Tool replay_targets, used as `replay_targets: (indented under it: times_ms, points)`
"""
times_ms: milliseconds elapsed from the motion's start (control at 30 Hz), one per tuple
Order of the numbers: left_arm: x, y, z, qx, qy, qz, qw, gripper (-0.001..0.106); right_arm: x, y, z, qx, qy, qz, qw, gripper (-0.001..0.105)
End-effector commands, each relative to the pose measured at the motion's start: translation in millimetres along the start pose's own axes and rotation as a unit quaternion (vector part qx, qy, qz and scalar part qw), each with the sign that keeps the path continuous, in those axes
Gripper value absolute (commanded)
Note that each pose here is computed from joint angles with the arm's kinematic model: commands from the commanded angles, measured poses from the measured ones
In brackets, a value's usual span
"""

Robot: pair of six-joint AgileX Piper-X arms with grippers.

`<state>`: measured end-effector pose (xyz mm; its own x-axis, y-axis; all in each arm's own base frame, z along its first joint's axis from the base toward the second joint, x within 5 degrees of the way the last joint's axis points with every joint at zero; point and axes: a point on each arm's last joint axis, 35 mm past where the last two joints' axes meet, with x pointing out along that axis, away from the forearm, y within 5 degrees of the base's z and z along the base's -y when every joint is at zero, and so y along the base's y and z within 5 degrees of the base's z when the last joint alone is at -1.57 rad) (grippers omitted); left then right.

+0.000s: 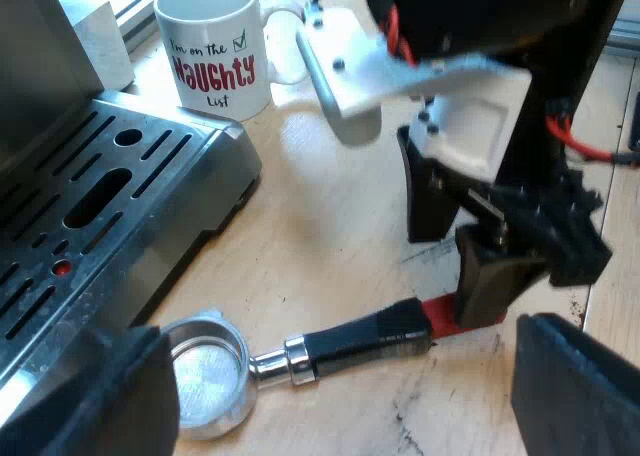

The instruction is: Grind coffee beans and then tamp

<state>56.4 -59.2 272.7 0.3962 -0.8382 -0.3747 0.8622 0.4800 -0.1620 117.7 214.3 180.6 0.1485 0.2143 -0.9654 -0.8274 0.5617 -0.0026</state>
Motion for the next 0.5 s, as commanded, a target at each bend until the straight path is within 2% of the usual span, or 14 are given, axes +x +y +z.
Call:
replay_targets:
  times_ms: [33, 267, 500]
  points:
    - [-1.0, -0.6, 1.2, 0.004, -0.006, 0.001, 1.0000, 0.071, -19.6, -1.5, 3.5, -0.002, -0.025, -0.009, 0.9996, 0.065]
    - [-1.5, -0.8, 2.1, -0.002, -0.007, 0.002, 1.0000, 0.071, -53.4, -2.8, -0.1, 0.000, -0.089, -0.003, 0.9961, 0.065]
    - [-10.8, -1.9, 11.0, -0.059, -0.008, 0.048, 0.9970, 0.071, -89.2, -4.6, -9.0, -0.001, -0.161, 0.003, 0.9869, 0.065]
